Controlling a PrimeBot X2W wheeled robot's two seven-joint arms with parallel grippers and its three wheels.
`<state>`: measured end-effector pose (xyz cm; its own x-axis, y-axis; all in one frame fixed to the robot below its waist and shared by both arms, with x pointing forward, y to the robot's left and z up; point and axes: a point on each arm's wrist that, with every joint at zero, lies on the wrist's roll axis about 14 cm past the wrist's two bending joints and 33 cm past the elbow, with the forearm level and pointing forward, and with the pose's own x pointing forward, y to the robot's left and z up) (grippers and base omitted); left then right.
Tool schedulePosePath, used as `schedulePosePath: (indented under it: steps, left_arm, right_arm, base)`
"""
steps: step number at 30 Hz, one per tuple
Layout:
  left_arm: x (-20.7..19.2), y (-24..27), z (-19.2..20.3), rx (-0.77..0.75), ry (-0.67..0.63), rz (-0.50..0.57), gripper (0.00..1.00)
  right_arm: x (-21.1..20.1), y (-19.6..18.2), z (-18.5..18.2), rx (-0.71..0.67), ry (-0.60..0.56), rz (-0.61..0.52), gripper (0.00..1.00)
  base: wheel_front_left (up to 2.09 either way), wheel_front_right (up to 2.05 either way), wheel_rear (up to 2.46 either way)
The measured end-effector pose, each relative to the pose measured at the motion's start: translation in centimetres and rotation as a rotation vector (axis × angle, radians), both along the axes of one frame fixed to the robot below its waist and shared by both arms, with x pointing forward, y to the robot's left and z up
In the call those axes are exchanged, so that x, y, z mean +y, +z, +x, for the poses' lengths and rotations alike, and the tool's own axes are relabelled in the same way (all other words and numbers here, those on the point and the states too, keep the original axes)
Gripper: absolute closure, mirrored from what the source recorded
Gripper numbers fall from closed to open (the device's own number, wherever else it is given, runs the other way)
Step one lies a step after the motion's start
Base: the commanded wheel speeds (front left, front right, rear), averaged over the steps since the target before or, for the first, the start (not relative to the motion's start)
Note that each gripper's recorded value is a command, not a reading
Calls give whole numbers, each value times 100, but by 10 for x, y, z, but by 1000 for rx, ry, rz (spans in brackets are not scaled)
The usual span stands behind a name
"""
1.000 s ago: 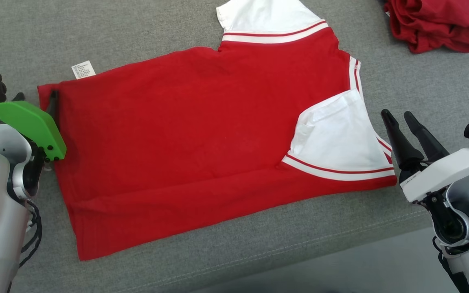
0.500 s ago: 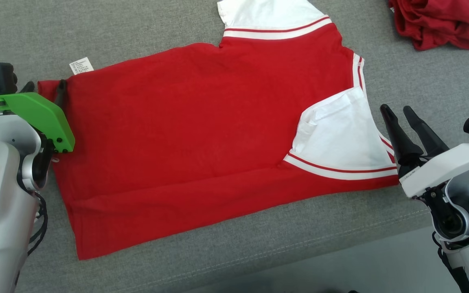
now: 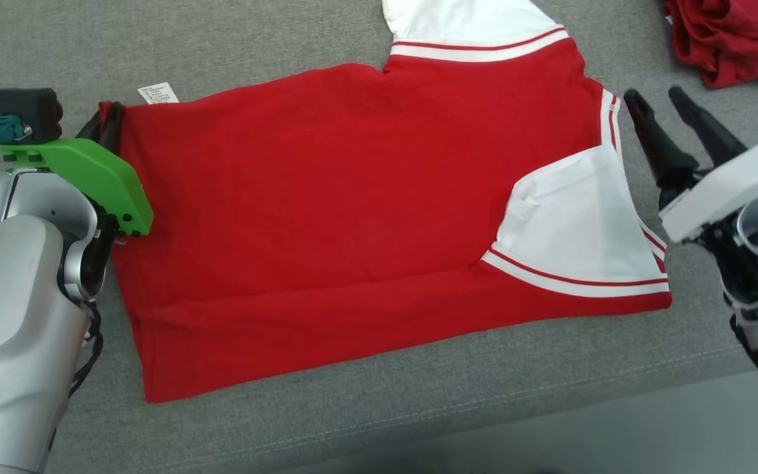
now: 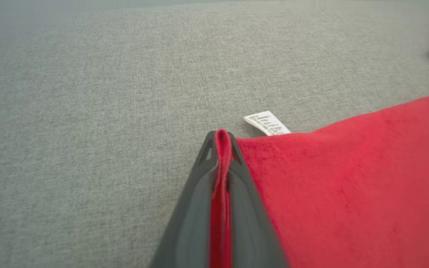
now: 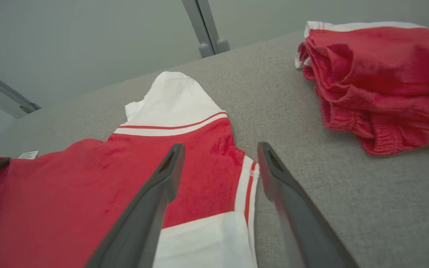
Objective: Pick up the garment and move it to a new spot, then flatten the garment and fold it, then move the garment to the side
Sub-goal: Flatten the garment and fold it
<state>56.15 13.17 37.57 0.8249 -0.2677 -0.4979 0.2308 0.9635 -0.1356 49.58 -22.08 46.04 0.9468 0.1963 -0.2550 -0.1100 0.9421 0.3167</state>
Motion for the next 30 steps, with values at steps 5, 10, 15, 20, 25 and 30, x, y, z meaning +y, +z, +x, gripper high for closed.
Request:
schedulePosePath:
  steps: [5,10,15,20,25,30]
  left_arm:
    - [-3,19,3,-87,11,-54,100]
    - [-2,25,0,-135,29,-84,100]
    - [-4,25,-2,-153,43,-112,100]
    - [-2,25,0,-169,56,-125,100]
    - [9,9,-3,-143,83,-112,100]
    - [18,-3,-6,-119,98,-97,100]
  right_arm:
    - [18,18,45,-8,92,-91,0]
    - [34,24,91,29,149,-150,0]
    - [42,11,129,102,166,-215,0]
    - [52,-13,160,181,179,-262,0]
    - [76,-51,174,276,222,-275,0]
    - [100,-75,181,314,279,-299,0]
  base:
    - [0,0,0]
    - [0,0,0]
    - [0,0,0]
    - [0,0,0]
    - [0,0,0]
    - [0,0,0]
